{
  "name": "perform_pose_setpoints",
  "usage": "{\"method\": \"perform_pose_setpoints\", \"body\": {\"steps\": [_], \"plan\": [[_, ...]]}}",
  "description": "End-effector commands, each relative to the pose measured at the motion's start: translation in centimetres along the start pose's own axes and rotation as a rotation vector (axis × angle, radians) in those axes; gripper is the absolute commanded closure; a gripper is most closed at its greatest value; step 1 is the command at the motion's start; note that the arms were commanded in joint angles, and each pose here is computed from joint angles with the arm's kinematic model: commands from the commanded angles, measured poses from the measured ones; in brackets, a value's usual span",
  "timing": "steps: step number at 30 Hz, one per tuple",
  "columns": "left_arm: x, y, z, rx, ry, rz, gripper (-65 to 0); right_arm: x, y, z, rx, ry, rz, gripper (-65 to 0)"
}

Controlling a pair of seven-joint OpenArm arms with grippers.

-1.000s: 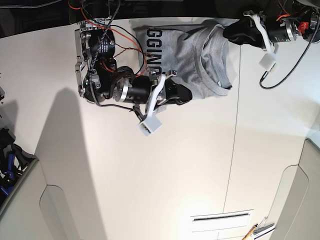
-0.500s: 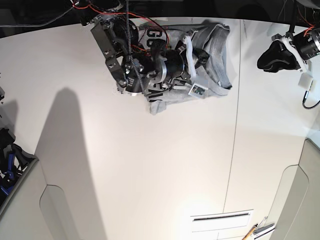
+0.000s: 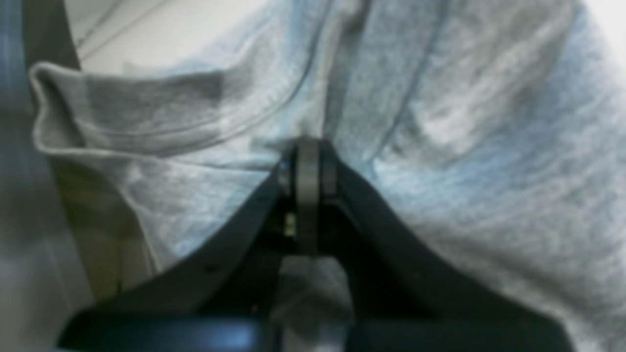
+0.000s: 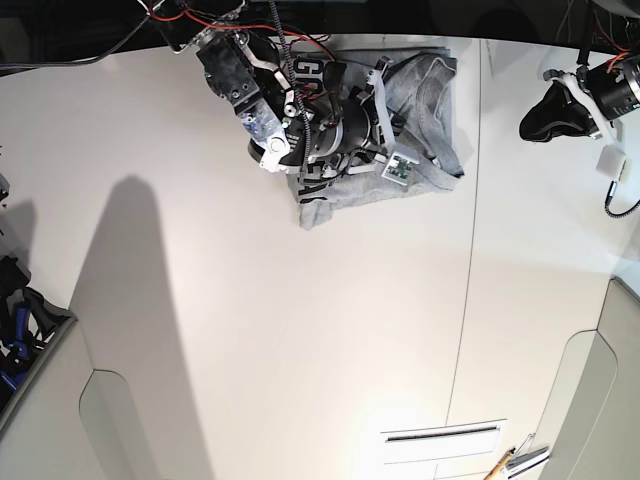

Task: Fold the T-shirt properly
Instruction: 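Release the left gripper and grasp the folded shirt with the right gripper, then carry the folded shirt with the right gripper to the table's edge and release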

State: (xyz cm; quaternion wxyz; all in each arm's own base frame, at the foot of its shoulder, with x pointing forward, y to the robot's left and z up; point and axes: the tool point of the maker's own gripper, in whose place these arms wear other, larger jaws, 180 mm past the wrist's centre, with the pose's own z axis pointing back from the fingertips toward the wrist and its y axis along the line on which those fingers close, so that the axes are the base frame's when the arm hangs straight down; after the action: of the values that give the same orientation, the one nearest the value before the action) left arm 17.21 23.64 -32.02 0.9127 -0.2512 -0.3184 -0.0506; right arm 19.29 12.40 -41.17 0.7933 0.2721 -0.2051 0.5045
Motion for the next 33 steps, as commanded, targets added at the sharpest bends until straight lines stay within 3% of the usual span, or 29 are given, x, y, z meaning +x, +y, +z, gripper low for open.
{"method": "perform_pose_setpoints", "body": {"steps": [1, 7, 17, 23, 33], "plan": [[1.0, -0.3, 0.4, -0.010, -0.031, -0.029, 0.0, -0.4, -0.6, 0.0, -0.010, 0.018, 0.002, 0.0], [1.0, -0.3, 0.4, -0.010, -0.032, -0.029, 0.0, -5.0, -2.1, -1.2, -0.036, 0.119, -0.120, 0.0], [1.0, -0.3, 0.4, -0.010, -0.031, -0.028, 0.0, -9.1, -12.8, 4.7, -0.400, 0.043, -0.596, 0.0], [1.0, -0.3, 0.4, -0.010, -0.032, -0.028, 0.0, -13.8, -17.9, 10.3, -0.566, -0.110, -1.021, 0.0], [1.0, -0.4, 0.3, -0.012, -0.035, -0.024, 0.0, -22.0, -21.5, 19.6, -0.731, -0.456, -1.460, 0.0]]}}
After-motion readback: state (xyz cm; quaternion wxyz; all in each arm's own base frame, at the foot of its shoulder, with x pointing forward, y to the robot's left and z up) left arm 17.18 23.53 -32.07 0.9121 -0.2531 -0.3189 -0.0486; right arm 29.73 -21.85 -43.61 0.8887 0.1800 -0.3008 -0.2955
